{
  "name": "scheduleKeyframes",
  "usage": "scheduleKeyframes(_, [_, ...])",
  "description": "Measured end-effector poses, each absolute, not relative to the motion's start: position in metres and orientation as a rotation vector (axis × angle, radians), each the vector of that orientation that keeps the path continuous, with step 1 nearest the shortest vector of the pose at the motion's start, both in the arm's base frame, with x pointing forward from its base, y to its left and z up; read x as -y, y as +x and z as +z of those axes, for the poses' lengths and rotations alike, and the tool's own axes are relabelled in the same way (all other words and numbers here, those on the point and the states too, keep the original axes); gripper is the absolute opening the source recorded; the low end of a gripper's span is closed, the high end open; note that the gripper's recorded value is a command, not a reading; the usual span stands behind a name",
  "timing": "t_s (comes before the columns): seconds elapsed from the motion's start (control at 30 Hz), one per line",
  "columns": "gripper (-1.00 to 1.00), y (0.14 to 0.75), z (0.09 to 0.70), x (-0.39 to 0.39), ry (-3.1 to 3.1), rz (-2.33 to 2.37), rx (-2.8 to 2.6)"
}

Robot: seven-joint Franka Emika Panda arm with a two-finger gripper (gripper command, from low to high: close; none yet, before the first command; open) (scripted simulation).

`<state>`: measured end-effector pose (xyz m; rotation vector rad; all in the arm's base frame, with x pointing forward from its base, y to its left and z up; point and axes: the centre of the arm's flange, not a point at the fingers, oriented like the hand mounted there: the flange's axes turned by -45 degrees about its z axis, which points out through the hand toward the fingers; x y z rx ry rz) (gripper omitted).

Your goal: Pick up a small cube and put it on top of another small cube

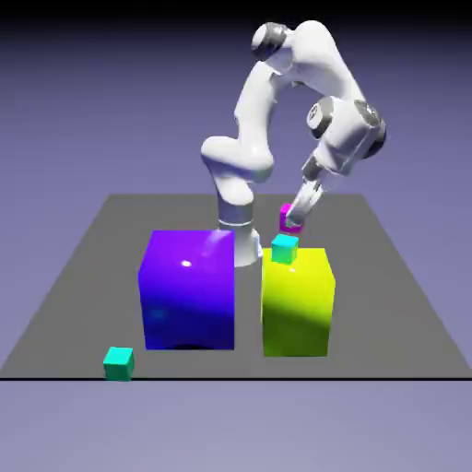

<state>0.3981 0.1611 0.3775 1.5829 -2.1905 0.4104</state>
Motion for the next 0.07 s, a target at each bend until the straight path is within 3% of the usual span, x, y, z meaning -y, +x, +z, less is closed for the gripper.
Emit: scheduleKeyframes(0.07, [1.0, 0.398, 0.3774, -0.1612, 1.583, 0.408, 2.191])
